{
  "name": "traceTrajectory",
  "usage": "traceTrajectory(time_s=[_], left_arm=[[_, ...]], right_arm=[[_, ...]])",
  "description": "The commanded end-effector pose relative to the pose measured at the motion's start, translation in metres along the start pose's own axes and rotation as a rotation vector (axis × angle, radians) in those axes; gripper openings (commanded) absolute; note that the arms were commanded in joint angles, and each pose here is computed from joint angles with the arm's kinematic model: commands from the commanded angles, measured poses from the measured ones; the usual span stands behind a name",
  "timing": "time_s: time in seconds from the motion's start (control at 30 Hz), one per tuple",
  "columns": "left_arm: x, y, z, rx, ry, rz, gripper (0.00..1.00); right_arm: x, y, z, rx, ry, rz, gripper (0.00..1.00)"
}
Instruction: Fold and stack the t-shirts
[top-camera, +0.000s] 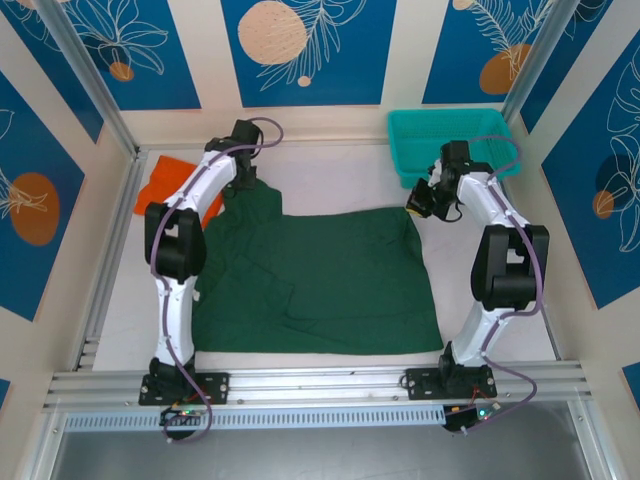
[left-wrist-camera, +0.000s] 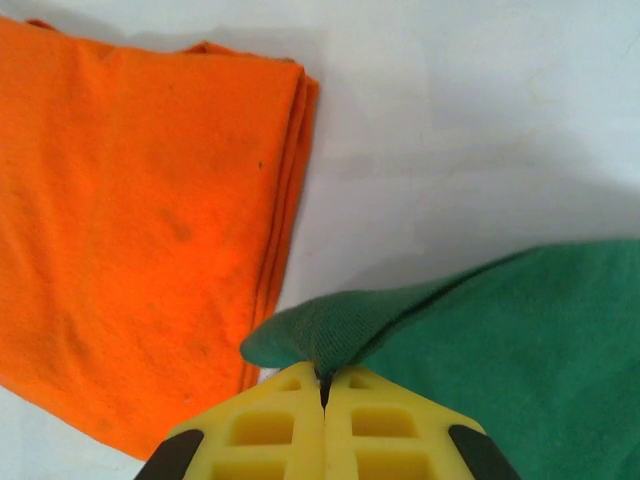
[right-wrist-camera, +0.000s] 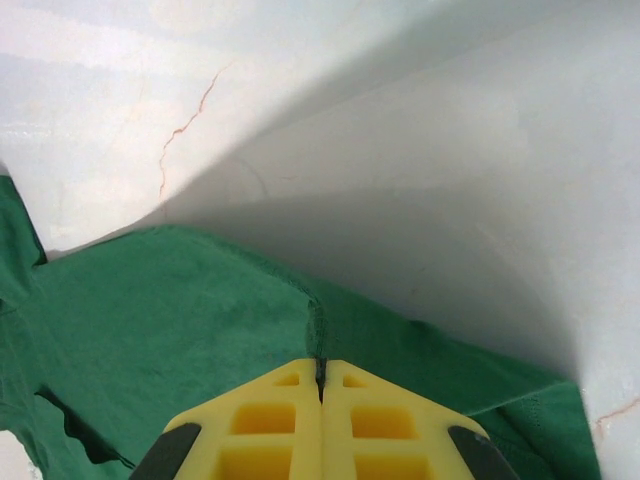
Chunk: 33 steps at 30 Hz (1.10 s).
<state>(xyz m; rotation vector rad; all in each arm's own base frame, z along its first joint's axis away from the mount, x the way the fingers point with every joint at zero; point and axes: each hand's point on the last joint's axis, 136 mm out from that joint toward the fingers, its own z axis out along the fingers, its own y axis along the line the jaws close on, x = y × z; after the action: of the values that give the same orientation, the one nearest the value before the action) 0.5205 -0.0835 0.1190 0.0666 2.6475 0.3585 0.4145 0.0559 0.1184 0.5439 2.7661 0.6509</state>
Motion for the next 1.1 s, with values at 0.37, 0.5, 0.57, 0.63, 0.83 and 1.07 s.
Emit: traceTrajectory(time_s=[0.37,0.5,0.57,0.63,0.83,1.07], left_arm=[[0.01,0.027,-0.07,0.056,-0.152,-0.087,0.0],[0.037,0.042,-0.093,0.053,-0.182,-0.114,0.0],[0.052,0.047,-0.101,0.055,-0.193,-0.121,0.0],[0.07,0.053,-0.108,0.059,-0.206,-0.129,0.0],[0.119,0.069,-0.122,0.042,-0.225,-0.16,0.0],[0.175,0.08,-0.114,0.007,-0.152,-0.223,0.0]], right_arm=[[0.019,0.011,-0.022,-0.194,0.058,0.028,0.0],[0.042,0.013,-0.028,-0.242,0.071,0.011,0.0],[0.052,0.01,-0.031,-0.239,0.076,0.01,0.0],[0.063,0.007,-0.033,-0.239,0.085,0.016,0.0],[0.087,-0.002,-0.038,-0.236,0.095,0.045,0.0],[0.08,-0.009,-0.045,-0.239,0.086,0.114,0.0]])
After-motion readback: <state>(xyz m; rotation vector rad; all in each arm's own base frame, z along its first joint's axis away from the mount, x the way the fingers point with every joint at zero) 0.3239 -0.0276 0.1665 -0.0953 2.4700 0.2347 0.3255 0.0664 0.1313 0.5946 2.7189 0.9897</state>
